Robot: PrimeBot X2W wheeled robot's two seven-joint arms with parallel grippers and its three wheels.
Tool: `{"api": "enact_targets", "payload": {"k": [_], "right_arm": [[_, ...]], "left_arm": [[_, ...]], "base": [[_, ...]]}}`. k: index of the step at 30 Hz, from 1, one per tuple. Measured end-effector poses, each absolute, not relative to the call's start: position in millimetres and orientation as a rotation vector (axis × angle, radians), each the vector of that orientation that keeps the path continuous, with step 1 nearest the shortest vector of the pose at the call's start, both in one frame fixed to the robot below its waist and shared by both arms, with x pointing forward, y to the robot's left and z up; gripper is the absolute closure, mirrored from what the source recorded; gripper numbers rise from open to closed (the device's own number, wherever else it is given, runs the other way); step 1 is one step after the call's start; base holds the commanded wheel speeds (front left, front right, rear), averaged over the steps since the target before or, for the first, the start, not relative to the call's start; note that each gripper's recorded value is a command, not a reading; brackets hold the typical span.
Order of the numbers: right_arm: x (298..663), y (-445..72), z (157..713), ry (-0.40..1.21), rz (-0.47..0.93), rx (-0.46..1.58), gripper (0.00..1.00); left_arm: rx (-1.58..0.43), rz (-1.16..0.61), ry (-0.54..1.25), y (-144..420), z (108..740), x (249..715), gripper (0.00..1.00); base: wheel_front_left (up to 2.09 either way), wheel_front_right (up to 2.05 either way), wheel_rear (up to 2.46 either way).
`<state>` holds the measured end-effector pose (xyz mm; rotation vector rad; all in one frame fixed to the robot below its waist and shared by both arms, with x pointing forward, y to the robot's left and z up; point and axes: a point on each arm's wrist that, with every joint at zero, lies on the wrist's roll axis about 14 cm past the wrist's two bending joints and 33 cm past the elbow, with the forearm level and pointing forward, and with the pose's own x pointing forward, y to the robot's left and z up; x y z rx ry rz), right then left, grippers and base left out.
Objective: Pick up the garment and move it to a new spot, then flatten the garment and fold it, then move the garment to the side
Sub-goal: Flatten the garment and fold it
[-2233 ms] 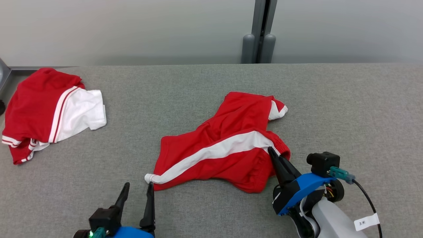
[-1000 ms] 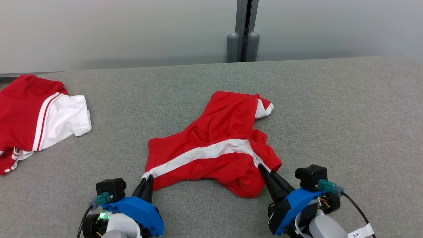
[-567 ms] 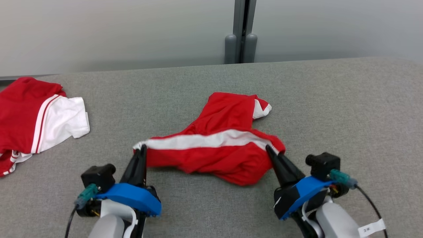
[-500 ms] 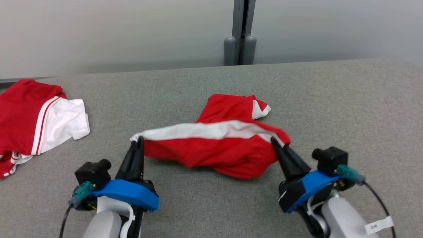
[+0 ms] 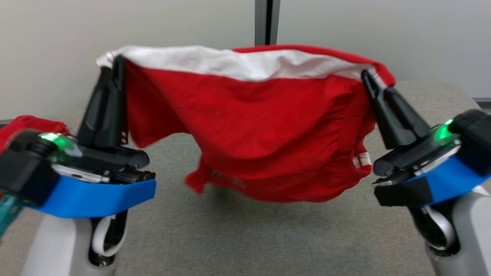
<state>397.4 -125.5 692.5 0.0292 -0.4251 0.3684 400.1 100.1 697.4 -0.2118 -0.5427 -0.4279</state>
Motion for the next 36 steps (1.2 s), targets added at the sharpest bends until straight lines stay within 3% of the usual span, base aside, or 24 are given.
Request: {"api": "enact_targets", "payload": {"k": [5,10,17,26,31,36], "right_arm": [[382,-127,724,-0.469,0.380,0.008,1.00],[404,-127,709,-0.378,0.381,-0.002,1.00],[489,-135,655,-0.189,0.347,-0.003,1.00],[588,-123,680,-0.341,0.312,-0.131,1.00],[619,-120,634,-0.312,0.301,-0.112,1.00],[625,-103,540,-0.142,0.345,-0.092,1.00]], "left_arm": [[-0.181,-0.497,-0.645,89,745,390,1.00],[-0.161,-0.520,-0.583,84,741,422,1.00],[-0.174,-0.528,-0.466,75,700,502,1.00],[-0.191,-0.482,-0.599,73,718,586,1.00],[-0.197,-0.464,-0.568,68,675,617,1.00],[-0.224,-0.450,-0.394,66,592,622,1.00]], "base": [[0.00,0.00,0.00],[0.00,0.00,0.00],[0.00,0.00,0.00],[0.00,0.00,0.00],[0.00,0.00,0.00],[0.00,0.00,0.00]]}}
